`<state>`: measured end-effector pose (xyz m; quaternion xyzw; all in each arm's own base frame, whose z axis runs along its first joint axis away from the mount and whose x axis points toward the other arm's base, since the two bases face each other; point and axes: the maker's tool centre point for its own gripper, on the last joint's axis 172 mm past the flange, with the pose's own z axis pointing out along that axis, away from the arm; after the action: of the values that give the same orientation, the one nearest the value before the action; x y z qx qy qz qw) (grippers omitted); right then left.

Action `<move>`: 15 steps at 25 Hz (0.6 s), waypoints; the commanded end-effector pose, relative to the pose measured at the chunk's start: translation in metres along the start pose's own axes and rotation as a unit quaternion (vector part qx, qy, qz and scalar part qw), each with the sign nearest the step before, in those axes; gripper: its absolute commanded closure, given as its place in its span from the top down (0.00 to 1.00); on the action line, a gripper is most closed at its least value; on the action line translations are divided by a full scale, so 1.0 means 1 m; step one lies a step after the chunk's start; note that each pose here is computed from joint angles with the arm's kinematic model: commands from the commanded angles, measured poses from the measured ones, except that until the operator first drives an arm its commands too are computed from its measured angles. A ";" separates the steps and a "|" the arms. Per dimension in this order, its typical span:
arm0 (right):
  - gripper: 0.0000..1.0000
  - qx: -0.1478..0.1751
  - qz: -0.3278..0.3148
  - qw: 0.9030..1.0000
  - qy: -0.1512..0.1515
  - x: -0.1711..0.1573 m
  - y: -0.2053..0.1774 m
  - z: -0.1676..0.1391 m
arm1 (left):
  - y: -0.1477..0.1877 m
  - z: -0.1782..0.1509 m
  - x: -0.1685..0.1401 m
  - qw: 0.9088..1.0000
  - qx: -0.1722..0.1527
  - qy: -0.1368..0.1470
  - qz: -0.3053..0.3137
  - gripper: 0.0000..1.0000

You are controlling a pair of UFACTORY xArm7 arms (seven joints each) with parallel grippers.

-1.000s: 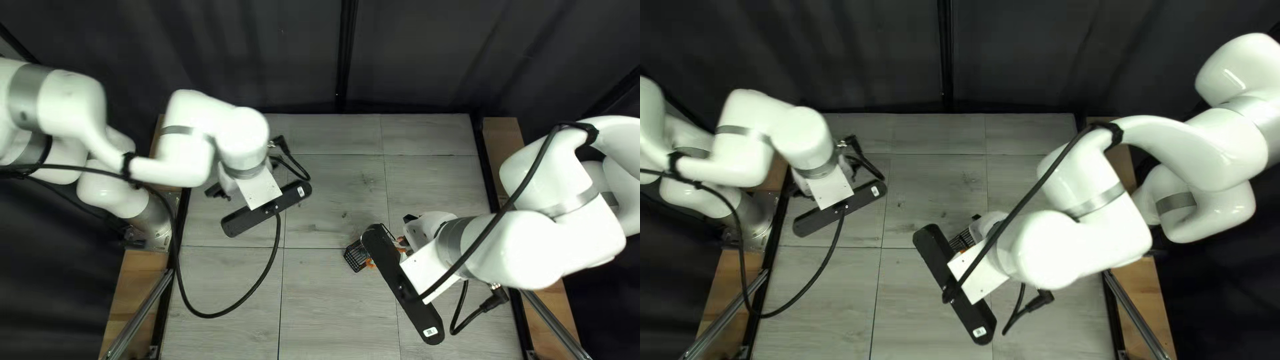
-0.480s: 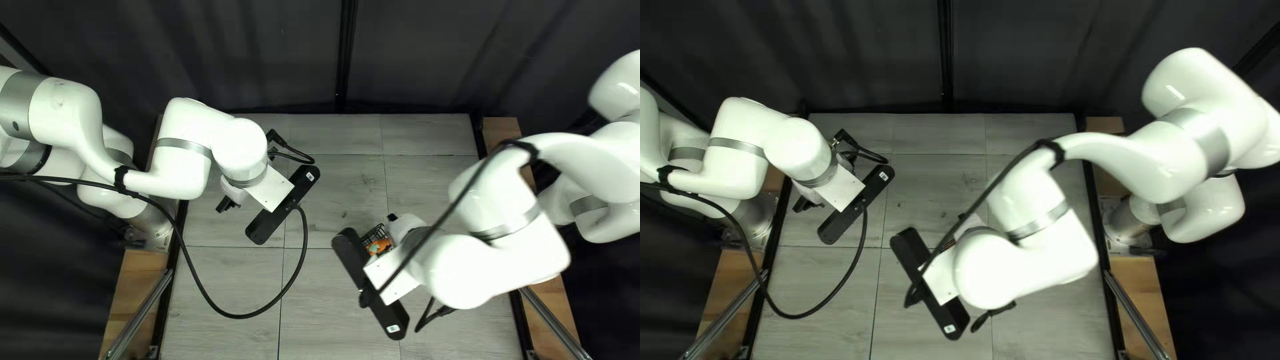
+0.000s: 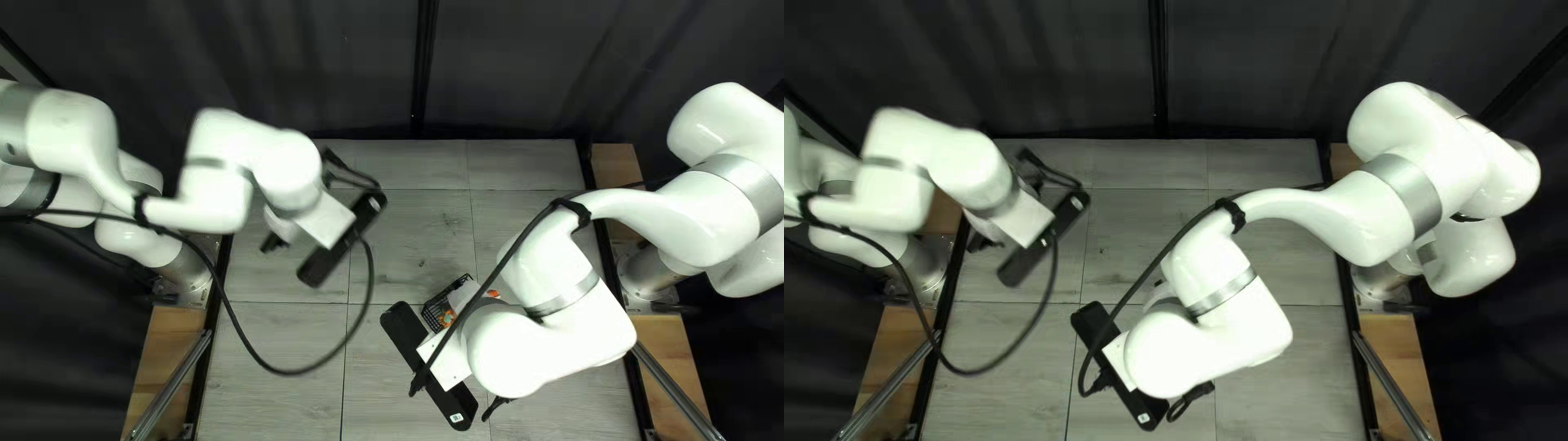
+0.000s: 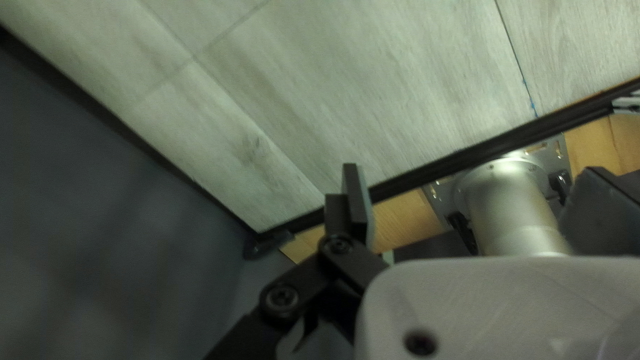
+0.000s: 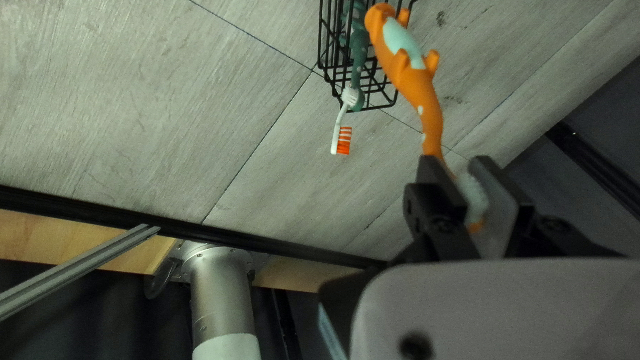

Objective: Pick up toothbrushes and insert them into a toothbrush holder

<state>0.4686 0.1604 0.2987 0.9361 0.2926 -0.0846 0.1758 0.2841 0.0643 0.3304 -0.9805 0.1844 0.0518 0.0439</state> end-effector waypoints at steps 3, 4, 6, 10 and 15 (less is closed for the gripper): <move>0.01 -0.006 -0.004 1.000 -0.005 -0.002 0.006 0.003 | -0.036 -0.019 0.003 0.991 -0.006 0.011 -0.134 1.00; 0.01 -0.007 -0.005 1.000 -0.005 -0.003 0.007 0.003 | -0.039 -0.022 0.002 0.988 -0.001 0.011 -0.156 1.00; 0.01 -0.007 -0.007 1.000 -0.006 -0.002 0.007 0.004 | -0.041 -0.027 -0.001 0.981 0.009 0.013 -0.193 1.00; 0.01 -0.007 -0.019 1.000 -0.004 -0.004 0.007 0.006 | -0.037 -0.029 -0.007 0.977 0.021 0.017 -0.214 1.00; 0.01 -0.003 -0.030 1.000 -0.005 -0.004 0.009 0.012 | -0.041 -0.021 -0.006 0.977 0.002 0.014 -0.214 1.00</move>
<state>0.4695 0.1489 0.2936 0.9267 0.3176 -0.0910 0.1793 0.2939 0.0986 0.3615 -0.9970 -0.0286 0.0211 0.0690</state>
